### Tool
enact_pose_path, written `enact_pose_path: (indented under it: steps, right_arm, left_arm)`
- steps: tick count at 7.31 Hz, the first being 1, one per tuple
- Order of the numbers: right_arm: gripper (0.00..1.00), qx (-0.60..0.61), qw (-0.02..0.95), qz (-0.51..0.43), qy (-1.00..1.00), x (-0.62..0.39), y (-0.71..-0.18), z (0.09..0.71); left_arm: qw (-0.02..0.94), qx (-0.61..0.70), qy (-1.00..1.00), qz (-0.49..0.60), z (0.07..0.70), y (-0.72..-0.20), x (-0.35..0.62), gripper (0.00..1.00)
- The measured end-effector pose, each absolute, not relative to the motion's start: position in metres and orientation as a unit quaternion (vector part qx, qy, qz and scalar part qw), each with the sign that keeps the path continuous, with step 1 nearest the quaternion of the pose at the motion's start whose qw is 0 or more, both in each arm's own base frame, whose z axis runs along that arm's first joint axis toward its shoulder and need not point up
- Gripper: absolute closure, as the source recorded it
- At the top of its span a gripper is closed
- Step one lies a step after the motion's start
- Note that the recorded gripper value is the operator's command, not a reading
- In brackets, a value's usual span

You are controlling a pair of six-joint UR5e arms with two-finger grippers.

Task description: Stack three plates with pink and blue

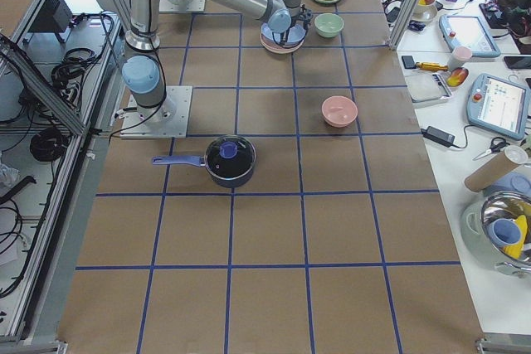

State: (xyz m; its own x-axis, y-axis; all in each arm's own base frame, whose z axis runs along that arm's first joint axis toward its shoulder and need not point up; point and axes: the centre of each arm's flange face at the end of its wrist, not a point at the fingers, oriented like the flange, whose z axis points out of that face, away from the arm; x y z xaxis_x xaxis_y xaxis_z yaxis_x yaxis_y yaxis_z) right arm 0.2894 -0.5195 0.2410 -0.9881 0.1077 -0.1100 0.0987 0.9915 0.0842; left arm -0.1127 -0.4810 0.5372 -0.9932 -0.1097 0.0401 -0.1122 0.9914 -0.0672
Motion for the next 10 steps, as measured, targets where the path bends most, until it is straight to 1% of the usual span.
enact_pose_path:
  steps: [1, 2, 5, 8, 10]
  right_arm:
    - [0.20, 0.051, 0.053, 0.035, 0.997, 0.288, -0.520, 0.241]
    - [0.18, 0.051, 0.051, 0.031, 0.997, 0.288, -0.521, 0.243]
    - [0.17, 0.045, 0.055, 0.012, 0.997, 0.285, -0.528, 0.259]
    - [0.17, -0.001, 0.054, -0.040, 0.998, 0.271, -0.552, 0.320]
    - [0.17, -0.022, 0.037, -0.054, 0.998, 0.254, -0.554, 0.358]
  left_arm:
    - [0.018, 0.056, -0.998, 0.035, 0.537, -0.481, -0.113, 0.00]
    - [0.018, 0.056, -0.998, 0.035, 0.537, -0.481, -0.113, 0.00]
    - [0.018, 0.056, -0.998, 0.035, 0.538, -0.481, -0.113, 0.00]
    - [0.018, 0.056, -0.998, 0.035, 0.538, -0.480, -0.113, 0.00]
    - [0.017, 0.056, -0.998, 0.035, 0.538, -0.479, -0.112, 0.00]
